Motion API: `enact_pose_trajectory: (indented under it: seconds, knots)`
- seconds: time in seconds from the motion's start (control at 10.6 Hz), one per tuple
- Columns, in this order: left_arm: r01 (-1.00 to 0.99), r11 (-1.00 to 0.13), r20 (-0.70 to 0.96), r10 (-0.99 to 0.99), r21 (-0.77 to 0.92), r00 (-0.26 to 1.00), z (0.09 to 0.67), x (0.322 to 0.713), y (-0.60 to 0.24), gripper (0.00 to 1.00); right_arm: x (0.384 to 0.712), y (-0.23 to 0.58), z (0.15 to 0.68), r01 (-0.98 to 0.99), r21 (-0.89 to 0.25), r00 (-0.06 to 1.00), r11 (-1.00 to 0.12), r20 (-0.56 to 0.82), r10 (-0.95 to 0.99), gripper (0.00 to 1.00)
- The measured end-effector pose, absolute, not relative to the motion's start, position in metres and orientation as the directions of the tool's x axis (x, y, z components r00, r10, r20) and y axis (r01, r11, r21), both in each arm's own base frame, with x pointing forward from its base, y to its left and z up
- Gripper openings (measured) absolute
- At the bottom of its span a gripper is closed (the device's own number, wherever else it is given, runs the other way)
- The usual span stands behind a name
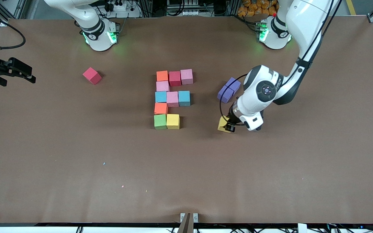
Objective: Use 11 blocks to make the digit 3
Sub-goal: 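Carry the second yellow cube toward the first yellow cube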
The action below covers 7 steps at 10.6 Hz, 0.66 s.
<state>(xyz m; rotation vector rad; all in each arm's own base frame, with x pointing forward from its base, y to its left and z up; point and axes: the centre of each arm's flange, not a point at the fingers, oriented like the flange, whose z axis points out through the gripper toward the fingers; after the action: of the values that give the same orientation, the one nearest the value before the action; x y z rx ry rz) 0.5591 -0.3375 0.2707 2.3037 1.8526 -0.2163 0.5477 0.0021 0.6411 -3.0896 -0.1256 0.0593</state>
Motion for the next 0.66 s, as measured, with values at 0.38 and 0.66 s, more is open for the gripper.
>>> enact_pose_trajectory:
  seconds: [0.38, 0.66]
  knots:
    - [0.993, -0.104, -0.263, 0.958, 0.048, 0.113, 0.278, 0.571, -0.374, 0.48, 0.56, 0.01, 0.649, 0.091, -0.039, 0.996, -0.995, -0.012, 0.091, 1.0]
    - [0.999, -0.033, -0.292, 0.956, 0.029, 0.04, 0.274, 0.572, -0.407, 0.48, 0.563, 0.016, 0.65, 0.098, -0.036, 0.995, -0.995, -0.017, 0.099, 1.0]
